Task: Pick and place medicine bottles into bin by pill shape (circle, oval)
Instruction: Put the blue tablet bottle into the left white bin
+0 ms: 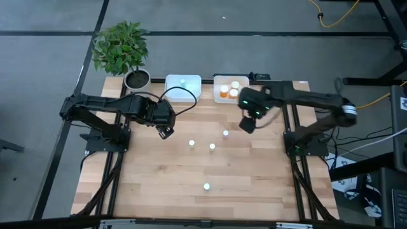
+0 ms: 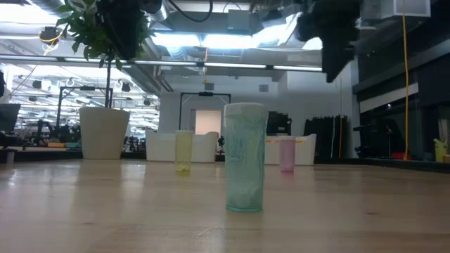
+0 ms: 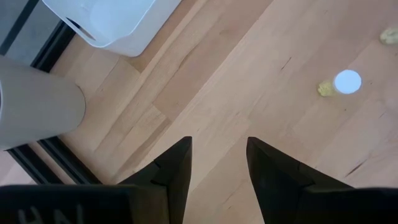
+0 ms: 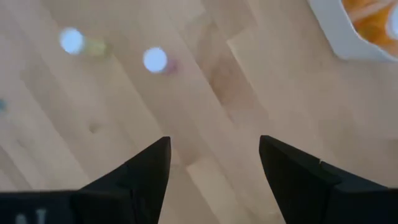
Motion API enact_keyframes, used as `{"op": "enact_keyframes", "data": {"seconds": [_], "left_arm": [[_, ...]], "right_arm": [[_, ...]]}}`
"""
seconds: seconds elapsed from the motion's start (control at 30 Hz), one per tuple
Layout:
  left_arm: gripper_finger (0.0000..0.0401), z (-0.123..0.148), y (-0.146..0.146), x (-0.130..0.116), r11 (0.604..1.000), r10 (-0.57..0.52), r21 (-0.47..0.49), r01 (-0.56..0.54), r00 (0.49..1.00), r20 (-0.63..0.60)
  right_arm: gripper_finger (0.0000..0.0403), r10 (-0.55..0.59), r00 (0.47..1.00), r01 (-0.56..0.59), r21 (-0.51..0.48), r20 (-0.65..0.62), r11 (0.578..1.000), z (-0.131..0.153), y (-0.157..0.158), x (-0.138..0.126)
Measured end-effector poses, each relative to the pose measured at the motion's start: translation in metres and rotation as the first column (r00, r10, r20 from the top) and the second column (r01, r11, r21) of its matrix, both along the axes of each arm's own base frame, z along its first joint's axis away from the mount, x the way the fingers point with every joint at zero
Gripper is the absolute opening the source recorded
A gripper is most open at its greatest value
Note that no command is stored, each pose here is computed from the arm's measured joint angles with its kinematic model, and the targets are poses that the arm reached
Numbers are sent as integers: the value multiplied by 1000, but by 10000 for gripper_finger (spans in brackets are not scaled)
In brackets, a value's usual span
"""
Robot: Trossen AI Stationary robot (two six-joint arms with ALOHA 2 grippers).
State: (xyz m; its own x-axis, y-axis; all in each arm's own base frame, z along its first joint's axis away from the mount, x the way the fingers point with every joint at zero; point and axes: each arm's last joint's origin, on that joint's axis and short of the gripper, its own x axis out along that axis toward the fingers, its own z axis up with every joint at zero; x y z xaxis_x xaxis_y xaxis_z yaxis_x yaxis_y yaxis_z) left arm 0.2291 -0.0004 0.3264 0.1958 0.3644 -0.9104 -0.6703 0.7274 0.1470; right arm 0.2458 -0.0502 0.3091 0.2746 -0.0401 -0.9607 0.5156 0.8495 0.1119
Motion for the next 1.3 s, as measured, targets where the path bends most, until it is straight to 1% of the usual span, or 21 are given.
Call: {"op": "enact_keyframes", "data": {"seconds": [0.07, 0.13, 0.27, 0.33, 0.43, 0.53, 0.67, 0.77, 0.87, 0.97, 1.03, 1.1, 1.2, 1.3], "left_arm": [[147, 0, 0, 0, 1000, -3, 1, 3, 1000, -1], [147, 0, 0, 0, 1000, -3, 1, 3, 1000, -1], [147, 0, 0, 0, 1000, -3, 1, 3, 1000, 0], [147, 0, 0, 0, 1000, -3, 1, 3, 1000, -1], [147, 0, 0, 0, 1000, -4, -4, 4, 1000, 0], [147, 0, -2, 0, 999, -8, -38, 8, 1000, 2], [147, -1, -10, 3, 994, -47, -101, 50, 998, 31], [147, -1, -20, 6, 982, -114, -141, 122, 992, 61], [147, -1, -34, 13, 957, -179, -209, 202, 976, 125], [147, 2, -53, 20, 921, -242, -249, 298, 942, 232], [147, 3, -71, 28, 897, -288, -241, 370, 904, 315], [147, 4, -89, 40, 876, -319, -212, 433, 850, 419], [147, -3, -115, 63, 864, -333, -154, 479, 774, 539], [147, -17, -138, 85, 858, -337, -119, 500, 722, 605]], "right_arm": [[247, -33, 994, 32, 7, 104, 999, -6, 10, -17], [247, -63, 976, 58, 31, 208, 998, -12, 20, -34], [247, -168, 917, 113, 168, 362, 979, -25, 35, -61], [247, -216, 878, 119, 241, 428, 963, -29, 40, -69], [247, -261, 826, 107, 317, 499, 942, -32, 47, -75], [247, -276, 811, 100, 343, 515, 934, -35, 54, -78], [247, -311, 818, 129, 374, 484, 919, -39, 61, -78], [247, -299, 828, 112, 382, 475, 917, -40, 66, -77], [247, -268, 836, 86, 367, 479, 926, -40, 69, -77], [247, -207, 846, 41, 327, 492, 944, -40, 71, -78], [247, -145, 854, -1, 279, 500, 960, -41, 71, -79], [247, -73, 859, -50, 225, 506, 973, -42, 71, -79], [247, 28, 868, -128, 168, 496, 977, -44, 71, -81], [247, 100, 881, -198, 169, 462, 965, -47, 72, -85]]}}
